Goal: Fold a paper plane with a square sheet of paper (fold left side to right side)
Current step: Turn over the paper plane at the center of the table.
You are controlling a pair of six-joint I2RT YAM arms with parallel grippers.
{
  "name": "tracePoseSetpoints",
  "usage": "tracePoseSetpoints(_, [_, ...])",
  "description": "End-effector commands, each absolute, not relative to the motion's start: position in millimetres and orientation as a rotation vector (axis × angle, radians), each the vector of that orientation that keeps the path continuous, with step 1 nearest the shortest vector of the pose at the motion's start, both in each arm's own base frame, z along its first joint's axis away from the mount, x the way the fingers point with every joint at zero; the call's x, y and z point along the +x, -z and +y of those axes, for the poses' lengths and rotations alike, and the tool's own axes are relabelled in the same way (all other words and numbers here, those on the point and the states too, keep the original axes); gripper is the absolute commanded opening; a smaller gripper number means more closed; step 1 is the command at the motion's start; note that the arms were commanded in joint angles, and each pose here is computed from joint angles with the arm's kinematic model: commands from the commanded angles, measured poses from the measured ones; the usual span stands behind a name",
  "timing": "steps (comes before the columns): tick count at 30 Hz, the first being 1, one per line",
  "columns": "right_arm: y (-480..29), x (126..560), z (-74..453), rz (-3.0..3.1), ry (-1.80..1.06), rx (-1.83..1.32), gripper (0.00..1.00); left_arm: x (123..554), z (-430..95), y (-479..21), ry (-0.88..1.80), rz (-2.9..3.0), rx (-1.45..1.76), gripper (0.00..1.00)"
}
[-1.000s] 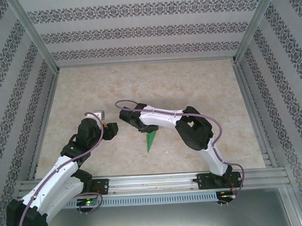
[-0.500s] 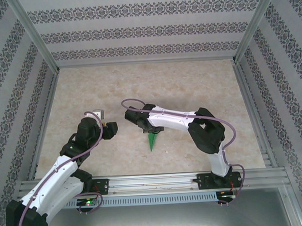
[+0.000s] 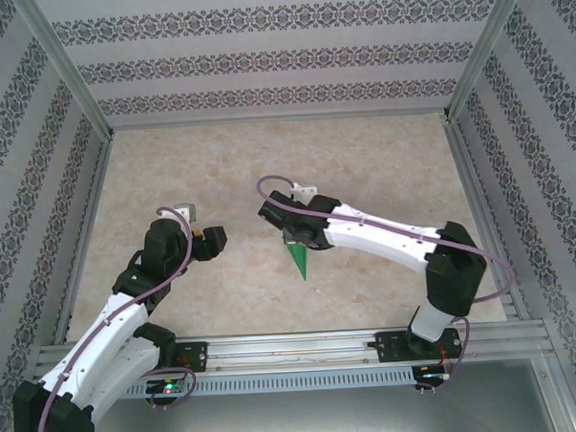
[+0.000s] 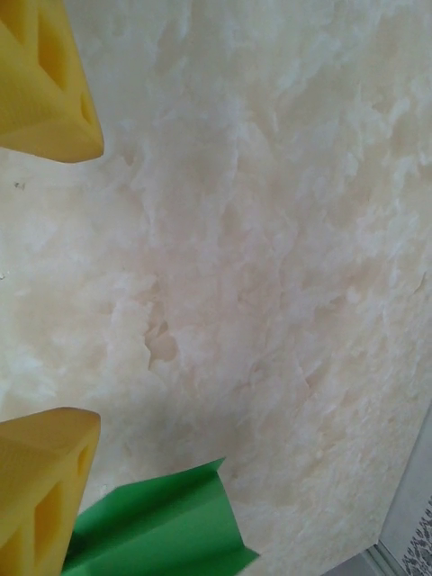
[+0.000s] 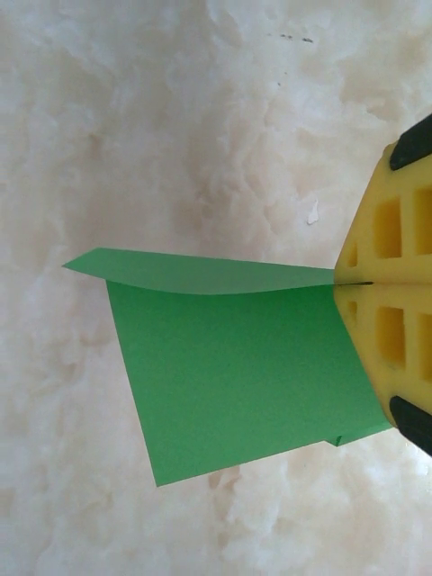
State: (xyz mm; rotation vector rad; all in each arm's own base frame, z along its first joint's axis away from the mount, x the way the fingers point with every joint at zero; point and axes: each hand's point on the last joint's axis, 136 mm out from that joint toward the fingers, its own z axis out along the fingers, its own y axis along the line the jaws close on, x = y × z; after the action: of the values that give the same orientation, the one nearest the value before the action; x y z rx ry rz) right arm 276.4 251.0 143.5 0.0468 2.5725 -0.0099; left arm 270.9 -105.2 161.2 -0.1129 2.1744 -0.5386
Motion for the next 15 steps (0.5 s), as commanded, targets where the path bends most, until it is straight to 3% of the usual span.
tracePoseSetpoints(1, [-158.0,282.1,236.8,2.502,-0.032,0.024,0.0,281.2,-107.9,-190.6,0.606,2.09,-0.141,0.75])
tracePoseSetpoints(6, [-168.3,281.5,222.3,2.449,-0.222,0.023,0.0,283.3,-111.3,-198.6,0.644,2.071,-0.135,0.81])
tracePoseSetpoints(15, [-174.7,282.6,187.7,2.357,-0.623,0.113,0.0,290.7,-116.5,-208.1,0.706,2.048,-0.153,0.82])
